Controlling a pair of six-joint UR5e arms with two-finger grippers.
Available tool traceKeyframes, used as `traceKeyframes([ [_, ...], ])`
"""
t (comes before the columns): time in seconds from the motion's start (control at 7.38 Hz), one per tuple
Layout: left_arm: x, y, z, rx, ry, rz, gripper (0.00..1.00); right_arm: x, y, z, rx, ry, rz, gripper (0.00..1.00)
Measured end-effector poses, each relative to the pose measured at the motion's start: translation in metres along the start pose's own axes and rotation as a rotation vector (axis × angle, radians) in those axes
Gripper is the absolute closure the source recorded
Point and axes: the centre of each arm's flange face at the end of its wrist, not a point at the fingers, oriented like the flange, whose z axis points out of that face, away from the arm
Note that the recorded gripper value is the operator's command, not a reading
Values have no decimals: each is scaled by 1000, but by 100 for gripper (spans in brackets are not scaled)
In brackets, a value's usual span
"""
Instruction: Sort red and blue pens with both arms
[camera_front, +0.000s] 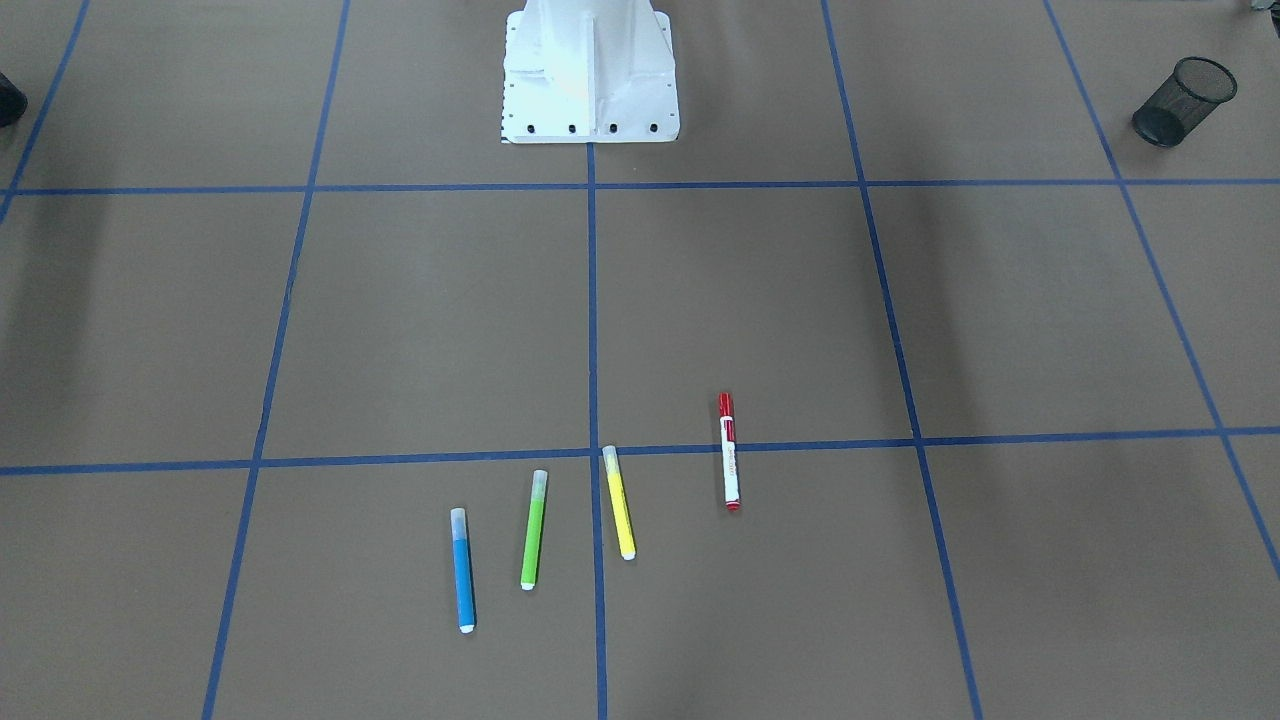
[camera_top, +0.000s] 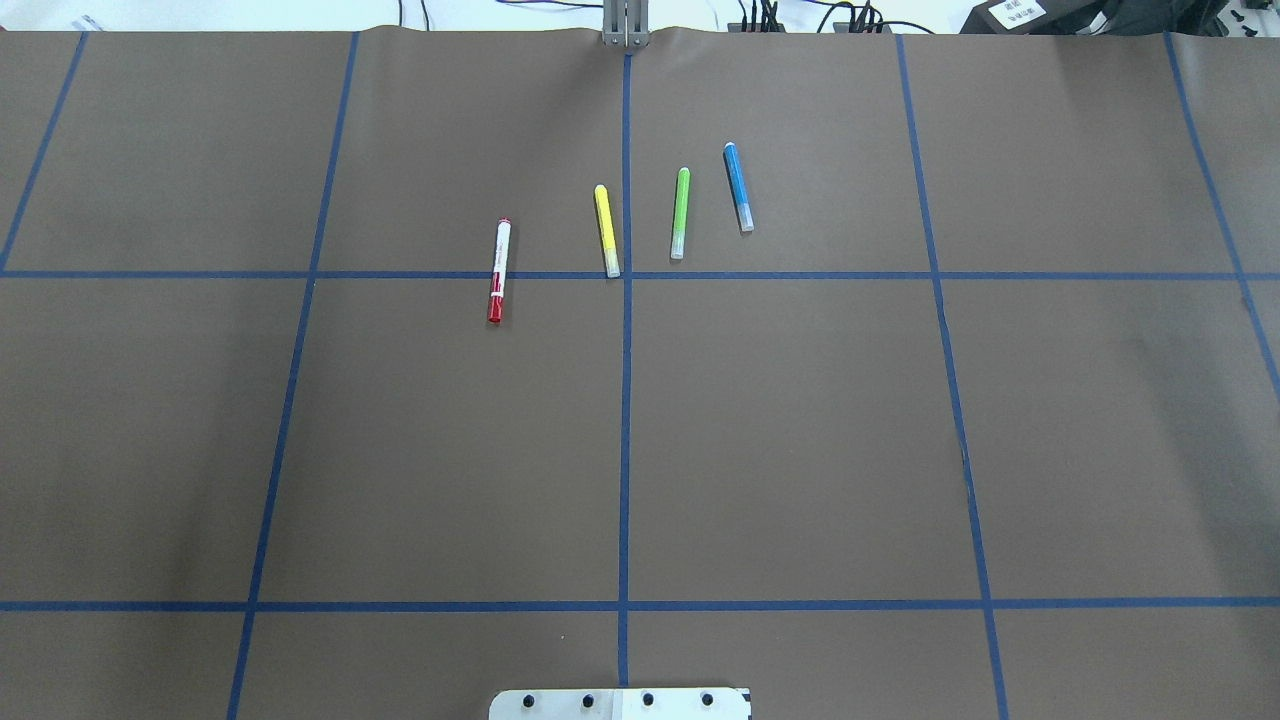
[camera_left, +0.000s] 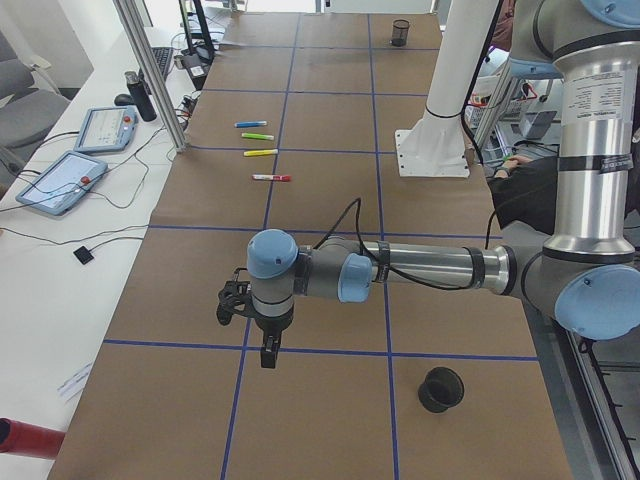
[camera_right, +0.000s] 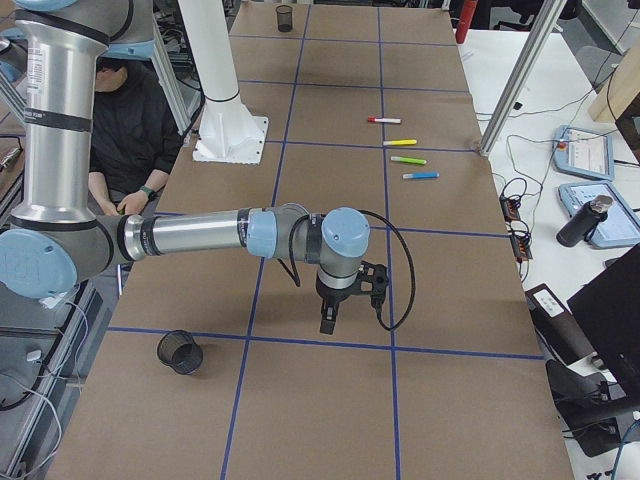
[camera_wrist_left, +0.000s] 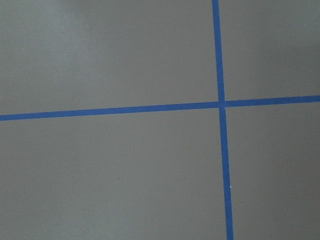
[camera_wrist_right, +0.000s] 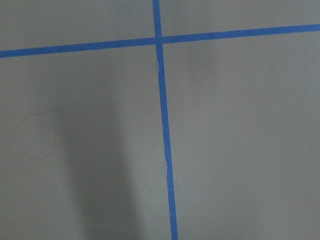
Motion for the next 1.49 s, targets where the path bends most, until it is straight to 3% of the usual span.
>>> traceKeyframes([
  [0.95,7,-10,-8,14,0,9,0,-6,0,-6,11,-2,-2,0],
  [1.22,22,-34,-15,8,-2,17,0,-17,-10,-13,27,-6,-22,0],
  [1.49,73,-81,-28,-27,1,57,0,-41,-26,-22,43,-21,-68,0],
])
